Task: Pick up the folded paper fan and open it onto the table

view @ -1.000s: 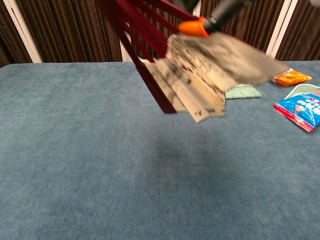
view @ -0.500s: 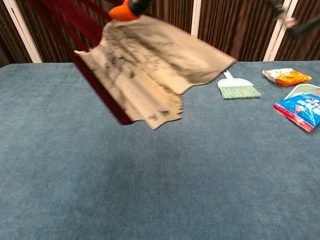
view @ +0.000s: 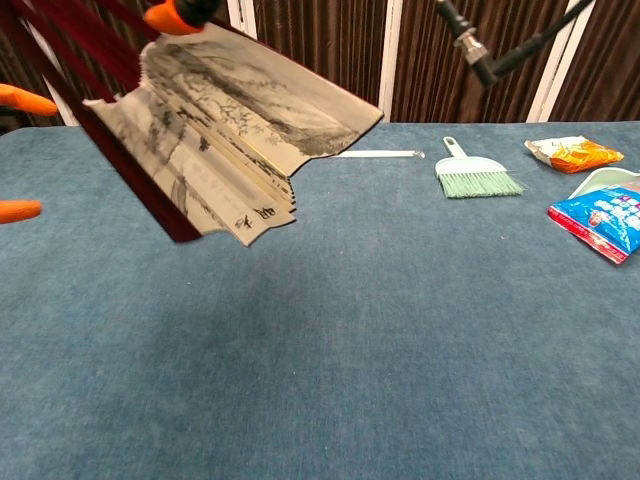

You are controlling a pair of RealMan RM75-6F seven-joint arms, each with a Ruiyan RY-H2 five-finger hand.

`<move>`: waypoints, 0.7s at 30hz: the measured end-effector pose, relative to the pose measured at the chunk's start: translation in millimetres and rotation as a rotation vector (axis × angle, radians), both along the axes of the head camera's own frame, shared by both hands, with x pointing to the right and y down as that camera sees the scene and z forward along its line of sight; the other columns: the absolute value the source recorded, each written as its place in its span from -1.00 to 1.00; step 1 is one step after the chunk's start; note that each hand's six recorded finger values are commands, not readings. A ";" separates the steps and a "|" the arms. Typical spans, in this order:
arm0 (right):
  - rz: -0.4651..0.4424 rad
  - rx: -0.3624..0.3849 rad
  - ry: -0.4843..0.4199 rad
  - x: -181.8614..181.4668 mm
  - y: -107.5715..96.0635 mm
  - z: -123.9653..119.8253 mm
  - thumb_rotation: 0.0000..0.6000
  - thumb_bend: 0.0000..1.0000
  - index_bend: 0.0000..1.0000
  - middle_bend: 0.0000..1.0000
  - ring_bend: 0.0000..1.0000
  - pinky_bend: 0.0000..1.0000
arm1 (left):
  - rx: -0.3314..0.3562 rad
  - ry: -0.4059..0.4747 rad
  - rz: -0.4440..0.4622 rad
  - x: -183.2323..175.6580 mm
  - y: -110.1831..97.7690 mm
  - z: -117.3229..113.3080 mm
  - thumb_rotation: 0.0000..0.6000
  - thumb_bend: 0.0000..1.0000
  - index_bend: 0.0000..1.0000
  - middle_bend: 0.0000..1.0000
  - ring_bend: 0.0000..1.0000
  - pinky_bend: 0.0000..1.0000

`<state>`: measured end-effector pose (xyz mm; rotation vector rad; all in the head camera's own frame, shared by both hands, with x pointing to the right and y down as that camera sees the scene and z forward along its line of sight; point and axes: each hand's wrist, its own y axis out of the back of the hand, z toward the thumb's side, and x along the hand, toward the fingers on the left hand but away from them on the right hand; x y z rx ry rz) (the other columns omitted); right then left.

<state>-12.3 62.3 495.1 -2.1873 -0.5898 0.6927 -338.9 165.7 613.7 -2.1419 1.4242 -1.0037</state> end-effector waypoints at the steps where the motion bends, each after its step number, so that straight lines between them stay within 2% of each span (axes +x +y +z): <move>1: -0.001 0.002 0.000 -1.6 1.2 -0.8 1.00 0.11 0.53 -0.62 -0.48 -0.56 | 0.000 0.008 -0.004 1.2 -0.7 0.6 1.00 -0.45 -0.53 -0.82 -1.00 -0.93; 6: -0.001 0.005 -0.003 -7.7 7.6 -3.0 1.00 0.11 0.53 -0.62 -0.48 -0.56 | -0.014 0.057 -0.008 10.2 -3.1 5.3 1.00 -0.45 -0.49 -0.81 -1.00 -0.93; 11: 0.012 0.012 0.010 -6.2 6.9 -2.5 1.00 0.12 0.54 -0.62 -0.48 -0.56 | -0.059 0.083 0.031 16.2 7.1 7.8 1.00 -0.52 -0.53 -0.83 -1.00 -0.93; 21: 0.046 0.000 0.010 1.3 0.2 3.3 1.00 0.12 0.55 -0.62 -0.48 -0.56 | -0.049 0.102 0.071 22.1 15.7 -4.1 1.00 -0.61 -0.54 -0.86 -1.00 -0.93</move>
